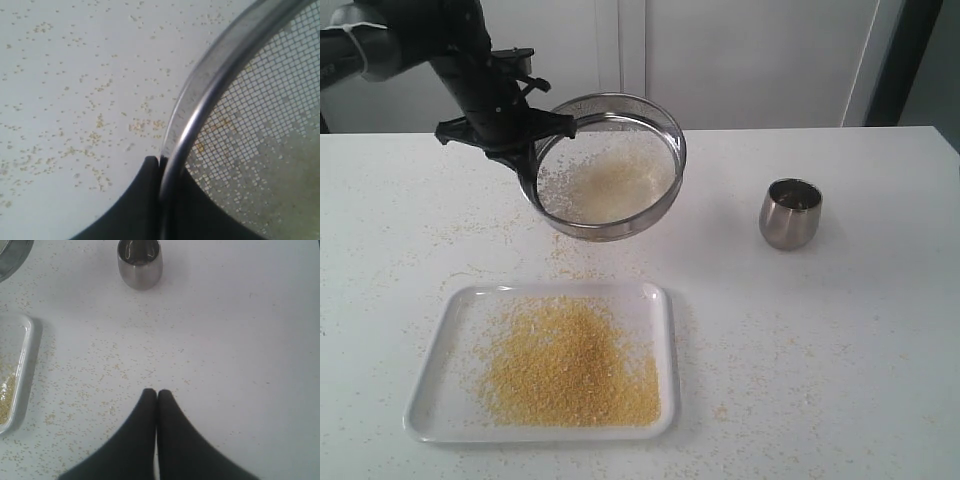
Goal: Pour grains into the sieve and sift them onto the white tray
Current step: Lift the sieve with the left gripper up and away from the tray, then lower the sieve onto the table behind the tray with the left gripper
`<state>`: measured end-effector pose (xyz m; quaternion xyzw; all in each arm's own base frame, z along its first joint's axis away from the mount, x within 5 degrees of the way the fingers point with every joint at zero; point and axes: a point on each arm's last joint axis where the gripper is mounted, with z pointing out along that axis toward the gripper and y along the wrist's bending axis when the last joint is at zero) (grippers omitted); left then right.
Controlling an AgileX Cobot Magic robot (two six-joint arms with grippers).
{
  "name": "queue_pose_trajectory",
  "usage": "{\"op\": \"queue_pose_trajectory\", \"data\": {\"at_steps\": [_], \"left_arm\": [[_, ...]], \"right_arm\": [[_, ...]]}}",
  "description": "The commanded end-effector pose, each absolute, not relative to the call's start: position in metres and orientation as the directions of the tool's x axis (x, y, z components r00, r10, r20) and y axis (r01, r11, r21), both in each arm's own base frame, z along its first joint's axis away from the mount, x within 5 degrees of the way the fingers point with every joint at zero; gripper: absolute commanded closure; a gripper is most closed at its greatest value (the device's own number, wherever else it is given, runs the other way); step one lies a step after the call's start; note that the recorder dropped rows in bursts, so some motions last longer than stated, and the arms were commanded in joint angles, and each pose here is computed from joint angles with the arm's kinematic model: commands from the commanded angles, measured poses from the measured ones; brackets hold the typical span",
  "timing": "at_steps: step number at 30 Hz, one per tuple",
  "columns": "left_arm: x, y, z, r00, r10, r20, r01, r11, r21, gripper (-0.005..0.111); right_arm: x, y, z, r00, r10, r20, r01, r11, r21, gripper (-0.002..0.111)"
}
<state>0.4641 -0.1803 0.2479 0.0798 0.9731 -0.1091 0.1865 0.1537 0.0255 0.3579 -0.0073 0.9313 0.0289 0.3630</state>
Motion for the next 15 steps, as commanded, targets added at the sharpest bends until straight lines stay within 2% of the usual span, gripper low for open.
{"op": "queue_pose_trajectory", "data": {"at_steps": [1, 9, 15], "left_arm": [[0.472, -0.187, 0.246, -0.921, -0.028, -0.388, 0.091, 0.955, -0.283, 0.107], [0.481, -0.192, 0.226, -0.921, -0.169, -0.351, -0.037, 0.935, -0.353, 0.107], [0.482, -0.198, 0.219, -0.931, -0.199, -0.307, -0.059, 0.909, -0.413, 0.107]], "right_arm": [[0.153, 0.024, 0.359, -0.726, 0.016, -0.687, -0.028, 0.998, 0.053, 0.108], [0.153, 0.024, 0.359, -0.726, 0.016, -0.687, -0.028, 0.998, 0.053, 0.108], [0.153, 0.024, 0.359, -0.726, 0.016, -0.687, -0.028, 0.998, 0.053, 0.108]]}}
